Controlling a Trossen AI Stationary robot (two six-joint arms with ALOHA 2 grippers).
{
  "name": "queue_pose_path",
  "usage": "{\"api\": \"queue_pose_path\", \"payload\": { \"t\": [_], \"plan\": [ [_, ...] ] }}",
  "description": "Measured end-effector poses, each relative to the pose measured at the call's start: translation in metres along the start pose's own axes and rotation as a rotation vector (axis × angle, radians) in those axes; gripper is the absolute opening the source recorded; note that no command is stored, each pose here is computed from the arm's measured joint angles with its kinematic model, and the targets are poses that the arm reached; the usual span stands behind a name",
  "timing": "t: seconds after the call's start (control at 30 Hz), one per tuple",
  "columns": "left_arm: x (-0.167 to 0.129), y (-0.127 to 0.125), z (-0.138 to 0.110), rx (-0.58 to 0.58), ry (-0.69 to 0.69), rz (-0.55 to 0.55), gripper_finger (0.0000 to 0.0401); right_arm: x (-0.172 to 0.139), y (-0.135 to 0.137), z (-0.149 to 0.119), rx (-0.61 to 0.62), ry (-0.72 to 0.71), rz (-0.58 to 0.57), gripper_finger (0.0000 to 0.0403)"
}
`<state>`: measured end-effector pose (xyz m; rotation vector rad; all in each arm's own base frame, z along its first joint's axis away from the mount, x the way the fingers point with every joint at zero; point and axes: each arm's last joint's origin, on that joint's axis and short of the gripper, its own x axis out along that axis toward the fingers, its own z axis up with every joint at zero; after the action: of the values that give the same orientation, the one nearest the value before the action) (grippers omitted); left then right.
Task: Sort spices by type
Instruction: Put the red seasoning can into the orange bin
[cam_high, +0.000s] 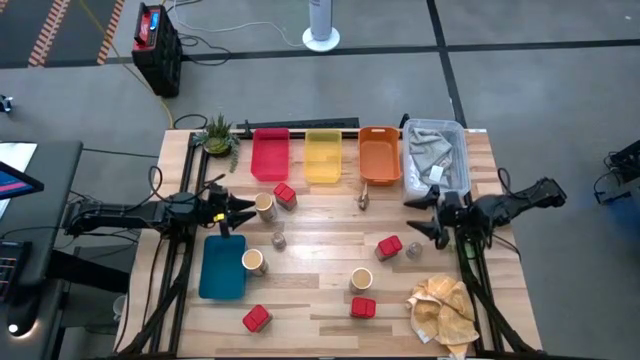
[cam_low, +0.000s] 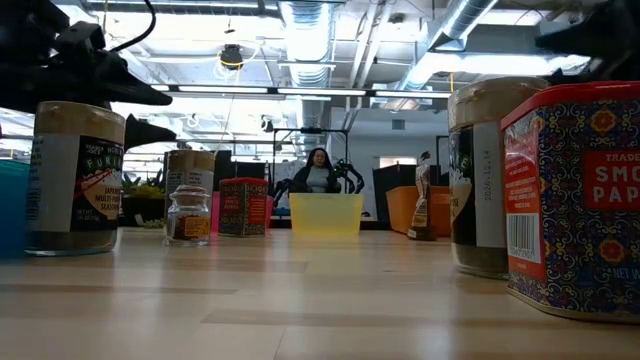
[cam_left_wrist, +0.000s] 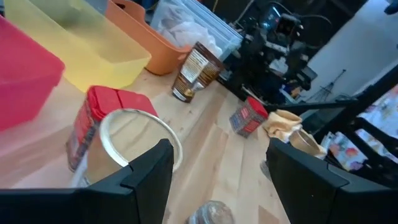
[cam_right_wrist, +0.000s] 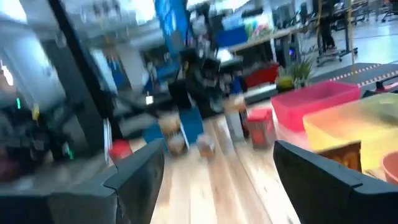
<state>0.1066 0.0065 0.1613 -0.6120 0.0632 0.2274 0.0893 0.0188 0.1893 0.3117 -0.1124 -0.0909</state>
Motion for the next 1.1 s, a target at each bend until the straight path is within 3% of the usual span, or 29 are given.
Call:
{"api": "queue_pose_path", "payload": {
  "t": [0.17, 0.37, 0.47, 0.8, 0.97, 1.1],
  "plan": [
    [0.0, -0.001, -0.001, -0.011, 0.028, -0.035, 0.0245, 0.001, -0.001, 0.005, 0.04, -0.051, -0.014, 0.0327],
    [-0.002, -0.012, 0.002, 0.075, 0.117, -0.288, 0.0245, 0.001, -0.001, 0.004, 0.173, -0.039, -0.002, 0.0327],
    [-0.005, -0.019, 0.007, 0.144, 0.145, -0.375, 0.0245, 0.002, 0.001, 0.002, 0.178, -0.008, 0.015, 0.0327],
    [-0.018, -0.048, 0.037, 0.275, -0.003, -0.544, 0.0245, 0.018, 0.017, -0.003, 0.138, 0.089, 0.061, 0.0327],
    [-0.018, -0.049, 0.039, 0.309, -0.054, -0.519, 0.0245, 0.034, 0.037, 0.015, 0.041, 0.191, 0.064, 0.0327],
    [-0.017, -0.047, 0.041, 0.278, -0.092, -0.424, 0.0245, 0.055, 0.055, 0.033, -0.138, 0.329, -0.001, 0.0327]
  ]
}}
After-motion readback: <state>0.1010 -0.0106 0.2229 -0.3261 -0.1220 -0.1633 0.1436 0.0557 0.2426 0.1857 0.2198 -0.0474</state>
